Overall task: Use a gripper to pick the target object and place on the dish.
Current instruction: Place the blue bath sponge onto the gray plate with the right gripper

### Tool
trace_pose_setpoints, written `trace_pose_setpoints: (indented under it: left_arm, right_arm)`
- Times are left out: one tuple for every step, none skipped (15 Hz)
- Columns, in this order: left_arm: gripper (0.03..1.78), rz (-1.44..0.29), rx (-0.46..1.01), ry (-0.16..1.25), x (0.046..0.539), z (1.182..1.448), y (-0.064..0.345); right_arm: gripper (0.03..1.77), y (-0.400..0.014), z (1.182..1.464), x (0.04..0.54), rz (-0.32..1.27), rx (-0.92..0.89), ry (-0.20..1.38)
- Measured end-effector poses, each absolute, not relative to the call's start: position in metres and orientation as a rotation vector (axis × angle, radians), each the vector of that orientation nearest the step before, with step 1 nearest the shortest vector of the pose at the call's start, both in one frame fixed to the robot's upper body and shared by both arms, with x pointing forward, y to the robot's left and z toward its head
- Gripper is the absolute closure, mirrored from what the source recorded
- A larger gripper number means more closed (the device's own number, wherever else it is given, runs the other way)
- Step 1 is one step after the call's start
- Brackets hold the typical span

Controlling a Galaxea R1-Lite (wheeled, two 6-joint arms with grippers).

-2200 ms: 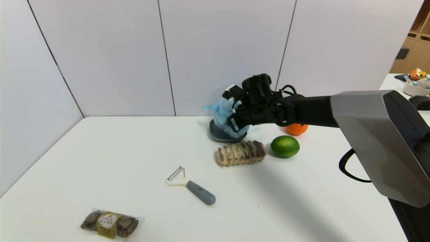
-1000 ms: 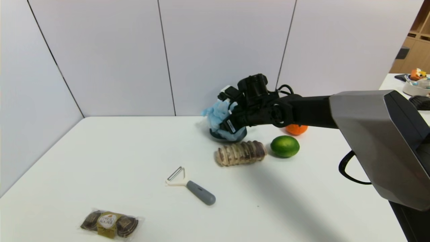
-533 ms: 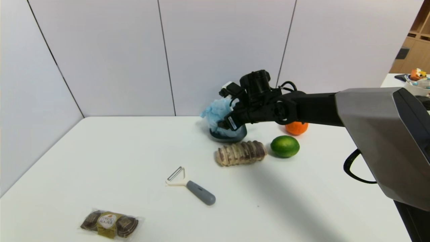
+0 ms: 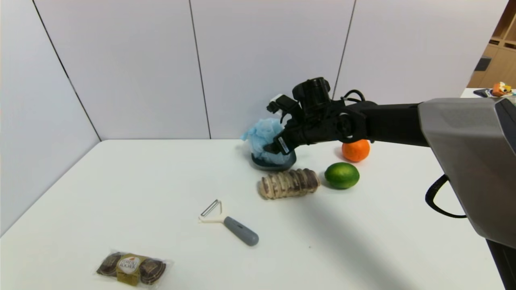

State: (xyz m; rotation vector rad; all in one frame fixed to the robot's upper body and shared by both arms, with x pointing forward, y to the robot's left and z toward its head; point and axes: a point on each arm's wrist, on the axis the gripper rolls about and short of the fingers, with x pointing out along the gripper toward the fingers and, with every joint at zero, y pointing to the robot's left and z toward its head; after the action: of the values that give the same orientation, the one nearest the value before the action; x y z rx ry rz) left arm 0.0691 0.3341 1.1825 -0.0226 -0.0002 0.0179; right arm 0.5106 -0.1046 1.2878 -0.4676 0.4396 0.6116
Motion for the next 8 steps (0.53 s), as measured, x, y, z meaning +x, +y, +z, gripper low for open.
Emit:
trace_pose_setpoints:
  left_arm:
    - [0.12, 0.017, -0.023, 0.000, 0.069, 1.182, 0.334]
    - [0.12, 0.018, -0.023, 0.000, 0.069, 1.182, 0.334]
    - [0.12, 0.017, -0.023, 0.000, 0.069, 1.182, 0.334]
    - [0.12, 0.017, -0.023, 0.000, 0.069, 1.182, 0.334]
    - [0.12, 0.018, -0.023, 0.000, 0.069, 1.182, 0.334]
    - [0.12, 0.017, -0.023, 0.000, 0.069, 1.182, 0.334]
    - [0.12, 0.018, -0.023, 0.000, 0.069, 1.182, 0.334]
    - [0.12, 0.017, -0.023, 0.000, 0.069, 1.182, 0.334]
  right_arm:
    - [0.14, -0.106, 1.293, 0.509, 0.611, -0.465, 0.431]
    - [0.13, -0.107, 1.298, 0.507, 0.609, -0.462, 0.421]
    - [0.13, -0.108, 1.303, 0.505, 0.608, -0.460, 0.410]
    - [0.12, -0.109, 1.308, 0.503, 0.606, -0.458, 0.401]
    - [0.12, -0.111, 1.314, 0.501, 0.605, -0.457, 0.389]
    - [0.11, -0.113, 1.320, 0.499, 0.602, -0.455, 0.375]
    - [0.11, -0.115, 1.328, 0.496, 0.599, -0.451, 0.359]
    - [0.11, -0.117, 1.336, 0.492, 0.597, -0.447, 0.345]
